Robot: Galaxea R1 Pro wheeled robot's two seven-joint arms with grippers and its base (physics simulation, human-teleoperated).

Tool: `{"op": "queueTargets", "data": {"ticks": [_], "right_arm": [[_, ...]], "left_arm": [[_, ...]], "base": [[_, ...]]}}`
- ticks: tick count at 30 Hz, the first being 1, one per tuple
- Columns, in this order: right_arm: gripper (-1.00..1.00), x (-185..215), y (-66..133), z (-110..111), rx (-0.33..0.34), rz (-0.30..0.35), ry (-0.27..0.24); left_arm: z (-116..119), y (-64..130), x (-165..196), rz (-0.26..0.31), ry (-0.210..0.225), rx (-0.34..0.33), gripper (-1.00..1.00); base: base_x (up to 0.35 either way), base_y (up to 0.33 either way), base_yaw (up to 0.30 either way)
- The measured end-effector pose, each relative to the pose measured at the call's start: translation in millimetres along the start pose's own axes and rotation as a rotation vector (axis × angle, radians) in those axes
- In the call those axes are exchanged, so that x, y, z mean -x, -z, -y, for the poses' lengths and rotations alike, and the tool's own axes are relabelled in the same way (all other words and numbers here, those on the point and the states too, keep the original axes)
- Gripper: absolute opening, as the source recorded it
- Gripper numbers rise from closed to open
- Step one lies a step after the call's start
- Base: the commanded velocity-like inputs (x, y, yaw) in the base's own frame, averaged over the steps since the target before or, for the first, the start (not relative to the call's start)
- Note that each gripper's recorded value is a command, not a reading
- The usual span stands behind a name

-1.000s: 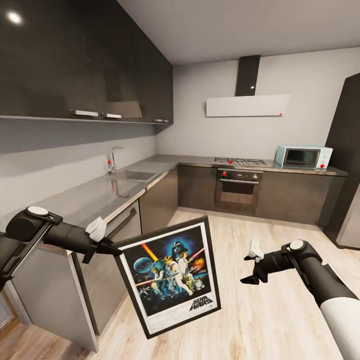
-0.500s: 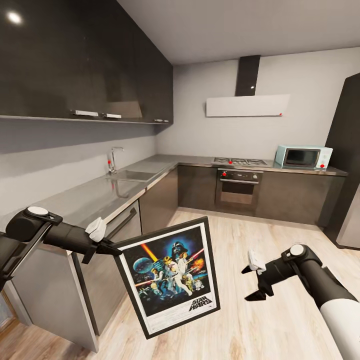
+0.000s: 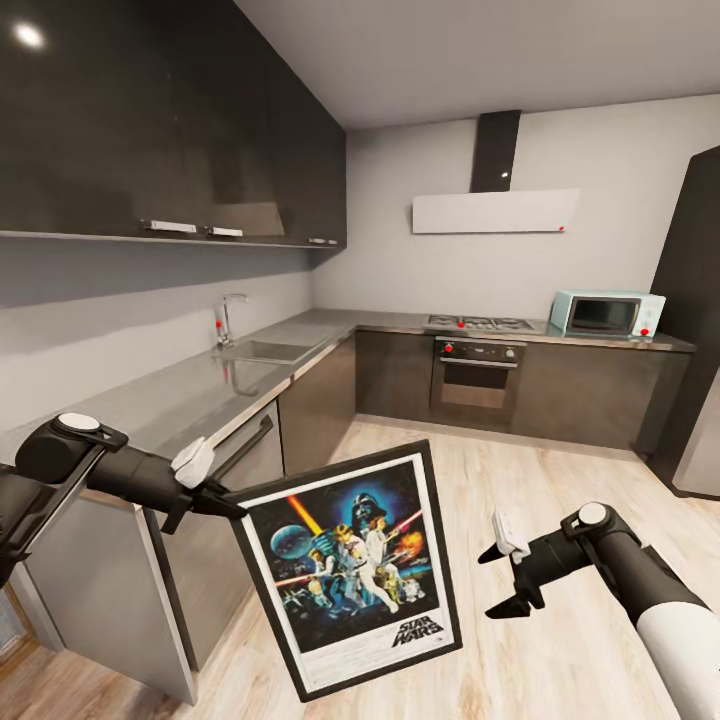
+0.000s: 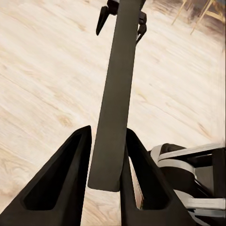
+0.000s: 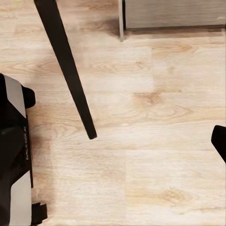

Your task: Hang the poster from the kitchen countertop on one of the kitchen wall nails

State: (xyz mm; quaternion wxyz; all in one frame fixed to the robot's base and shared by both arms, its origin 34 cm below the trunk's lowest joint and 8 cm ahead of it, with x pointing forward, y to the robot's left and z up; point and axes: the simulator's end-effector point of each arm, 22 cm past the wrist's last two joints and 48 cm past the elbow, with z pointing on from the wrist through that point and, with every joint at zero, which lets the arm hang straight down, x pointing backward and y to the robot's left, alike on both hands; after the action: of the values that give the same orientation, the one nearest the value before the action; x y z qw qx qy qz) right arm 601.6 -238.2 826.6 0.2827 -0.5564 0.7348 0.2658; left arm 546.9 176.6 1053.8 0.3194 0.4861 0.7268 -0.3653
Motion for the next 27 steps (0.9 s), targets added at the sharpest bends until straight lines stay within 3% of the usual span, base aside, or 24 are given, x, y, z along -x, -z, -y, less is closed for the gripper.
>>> {"op": "queueTargets", "data": {"ticks": [23,27], "right_arm": [[1.00,18,-13.9,-8,0.027,0.064,0.006],[1.00,26,-13.7,-8,0.028,0.098,0.006]], "left_arm": [[4,1.2,9,0.028,-0.008,-0.016,-1.00],[4,1.5,9,0.029,-0.009,-0.015,-1.00]], "base": [[0.000,0.000,0.000],[0.000,0.000,0.000]]}}
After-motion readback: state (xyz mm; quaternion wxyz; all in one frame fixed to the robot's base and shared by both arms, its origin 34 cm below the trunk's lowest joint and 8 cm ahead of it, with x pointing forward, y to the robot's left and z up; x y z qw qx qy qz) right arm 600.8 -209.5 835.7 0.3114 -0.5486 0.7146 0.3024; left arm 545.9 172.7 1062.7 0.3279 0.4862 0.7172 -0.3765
